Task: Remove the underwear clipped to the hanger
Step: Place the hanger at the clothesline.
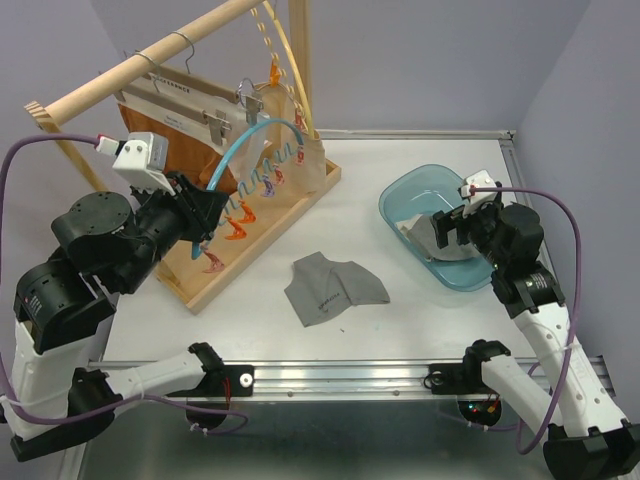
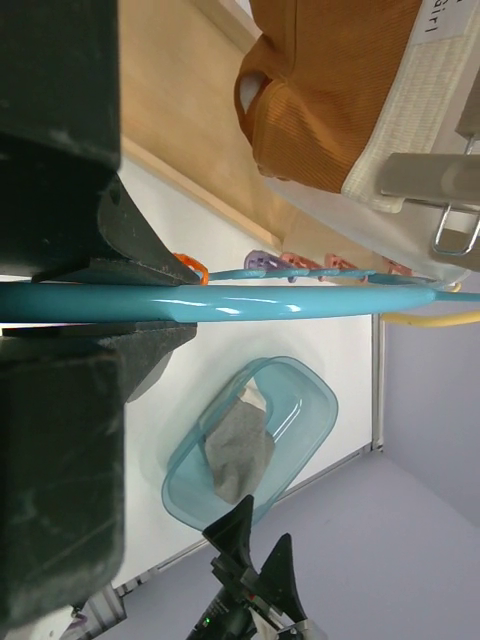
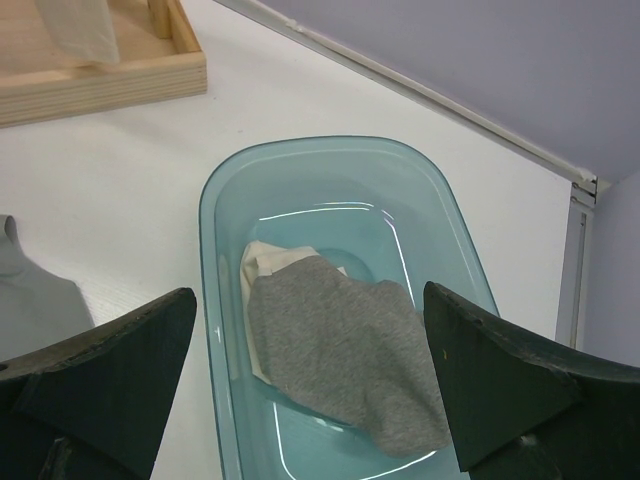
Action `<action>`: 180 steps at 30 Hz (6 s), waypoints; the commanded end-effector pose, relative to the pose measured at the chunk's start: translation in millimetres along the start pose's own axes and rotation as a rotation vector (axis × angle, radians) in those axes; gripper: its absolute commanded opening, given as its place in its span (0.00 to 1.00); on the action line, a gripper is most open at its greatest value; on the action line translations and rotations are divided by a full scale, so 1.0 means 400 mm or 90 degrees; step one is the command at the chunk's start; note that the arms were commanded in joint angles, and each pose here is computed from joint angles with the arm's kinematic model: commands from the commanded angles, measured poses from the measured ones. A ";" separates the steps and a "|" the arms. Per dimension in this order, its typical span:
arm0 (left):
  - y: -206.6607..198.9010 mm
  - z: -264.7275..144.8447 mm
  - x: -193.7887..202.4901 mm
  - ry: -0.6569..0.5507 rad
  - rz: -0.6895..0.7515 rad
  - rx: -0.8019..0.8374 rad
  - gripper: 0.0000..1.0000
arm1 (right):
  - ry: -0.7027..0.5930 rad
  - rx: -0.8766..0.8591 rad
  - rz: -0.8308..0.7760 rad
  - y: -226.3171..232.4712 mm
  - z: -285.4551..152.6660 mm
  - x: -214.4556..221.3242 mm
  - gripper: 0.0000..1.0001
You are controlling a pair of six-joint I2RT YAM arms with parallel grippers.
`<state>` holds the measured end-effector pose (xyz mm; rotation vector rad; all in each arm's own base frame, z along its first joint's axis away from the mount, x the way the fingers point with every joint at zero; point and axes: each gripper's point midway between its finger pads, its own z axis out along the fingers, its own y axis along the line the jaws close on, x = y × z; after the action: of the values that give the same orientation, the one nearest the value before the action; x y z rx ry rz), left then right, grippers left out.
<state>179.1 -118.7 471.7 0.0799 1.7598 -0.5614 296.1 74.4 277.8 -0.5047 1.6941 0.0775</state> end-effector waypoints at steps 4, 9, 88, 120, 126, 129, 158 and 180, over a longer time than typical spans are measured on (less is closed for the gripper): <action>-0.017 -0.013 -0.129 -0.098 -0.037 -0.004 0.00 | -0.038 0.013 0.001 -0.010 -0.002 -0.023 1.00; -0.018 0.017 -0.123 -0.085 -0.040 -0.025 0.00 | -0.041 0.011 0.002 -0.007 -0.005 -0.023 1.00; -0.029 -0.026 -0.161 -0.042 -0.073 -0.029 0.00 | -0.054 -0.012 0.002 0.011 -0.013 -0.028 1.00; 0.021 0.194 -0.328 -0.190 0.016 -0.205 0.00 | -0.091 -0.031 0.005 0.032 -0.049 -0.050 1.00; 0.024 0.243 -0.366 -0.224 0.004 -0.201 0.00 | -0.095 -0.031 0.005 0.033 -0.054 -0.051 1.00; 0.023 0.268 -0.367 -0.229 -0.004 -0.192 0.00 | -0.099 -0.033 0.006 0.035 -0.057 -0.053 1.00; 0.032 0.298 -0.285 -0.185 -0.055 -0.116 0.50 | -0.110 -0.082 -0.026 0.070 -0.065 -0.046 1.00; -0.117 0.014 -0.276 -0.281 -0.023 0.182 0.80 | -0.111 -0.646 -0.275 0.378 -0.146 0.155 1.00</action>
<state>233.6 -131.1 564.9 -0.0108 1.4061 -0.6986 202.9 163.3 208.8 -1.3911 1.3812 0.5491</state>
